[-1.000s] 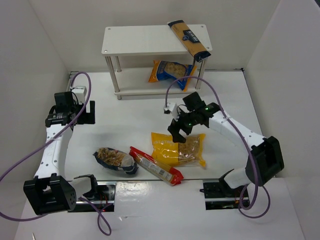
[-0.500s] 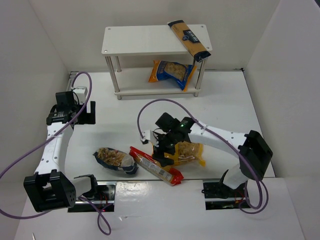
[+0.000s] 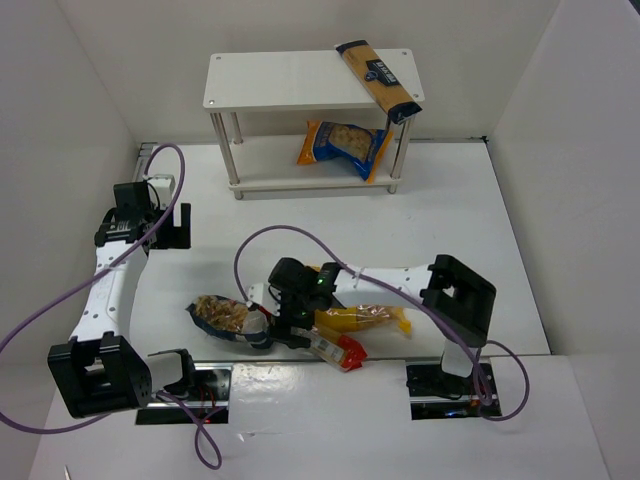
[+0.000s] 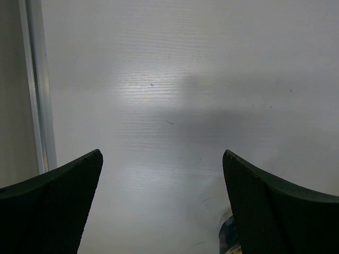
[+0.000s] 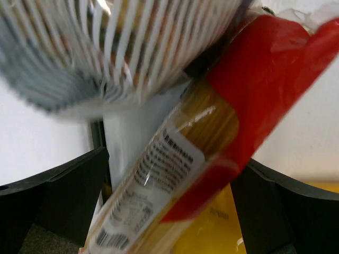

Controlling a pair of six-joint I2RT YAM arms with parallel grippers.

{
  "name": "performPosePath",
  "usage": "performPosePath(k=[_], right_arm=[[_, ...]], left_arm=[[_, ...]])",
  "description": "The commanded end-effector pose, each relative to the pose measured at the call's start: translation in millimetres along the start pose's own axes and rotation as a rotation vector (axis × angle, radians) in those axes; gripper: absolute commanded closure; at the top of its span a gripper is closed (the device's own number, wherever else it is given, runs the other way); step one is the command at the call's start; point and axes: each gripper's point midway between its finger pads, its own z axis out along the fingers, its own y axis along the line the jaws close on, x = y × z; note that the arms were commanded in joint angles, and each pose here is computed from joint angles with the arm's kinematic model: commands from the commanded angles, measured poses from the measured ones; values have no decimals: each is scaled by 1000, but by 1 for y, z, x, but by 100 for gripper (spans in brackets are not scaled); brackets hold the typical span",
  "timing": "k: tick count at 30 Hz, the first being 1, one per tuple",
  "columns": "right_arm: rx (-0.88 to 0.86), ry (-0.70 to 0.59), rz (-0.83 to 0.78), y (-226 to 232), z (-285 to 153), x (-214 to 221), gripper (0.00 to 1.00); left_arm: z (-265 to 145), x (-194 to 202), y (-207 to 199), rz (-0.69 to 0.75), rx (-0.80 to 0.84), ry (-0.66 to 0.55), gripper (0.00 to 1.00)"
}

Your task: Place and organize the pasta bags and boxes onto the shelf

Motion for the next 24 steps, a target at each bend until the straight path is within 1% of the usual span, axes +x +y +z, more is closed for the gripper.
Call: performPosePath(k=[1, 5, 7, 8, 10, 11, 12, 13, 14, 15, 16, 17, 18, 19, 20, 23, 24], right_arm=[[41, -68, -17, -4, 11, -34, 0], [52, -29, -7, -11, 28, -22, 0], [53, 7, 3, -12, 39, -10, 0], [50, 18, 6, -13, 43, -6, 2], [51, 51, 14, -14, 52, 4, 15], [48, 60, 17, -14, 54, 7, 25], [47, 62, 17, -15, 57, 7, 39], [55, 75, 20, -17, 59, 10, 74], [71, 108, 26, -21, 64, 18, 92], [75, 95, 31, -22, 63, 12, 100], [77, 128, 39, -22, 65, 21, 100], [75, 135, 30, -22, 62, 19, 100], [101, 109, 30, -29, 55, 9, 100], [120, 108, 43, -36, 46, 9, 100], [159, 47, 23, -46, 29, -13, 100], [298, -19, -4, -77, -13, -42, 100], [339, -54, -36, -81, -33, -56, 100]], left_arm=[[0, -7, 3, 3, -14, -20, 0], [0, -7, 3, 3, -14, -20, 0], [0, -7, 3, 3, -14, -20, 0], [0, -7, 3, 3, -14, -20, 0], [0, -7, 3, 3, -14, -20, 0], [-3, -8, 3, 3, -16, -31, 0], [-3, -8, 3, 3, -16, -31, 0], [-3, -8, 3, 3, -16, -31, 0], [-6, -10, 3, 3, -17, -41, 0], [-6, -10, 3, 3, -17, -41, 0], [-8, -11, 3, 3, -19, -50, 0], [-8, -11, 3, 3, -19, -51, 0], [-8, -11, 3, 3, -19, -51, 0], [-11, -13, 4, 3, -20, -60, 0], [-11, -13, 2, 4, -11, -61, 0], [-11, -13, 2, 4, -11, -61, 0], [-11, -13, 2, 4, -11, -61, 0]])
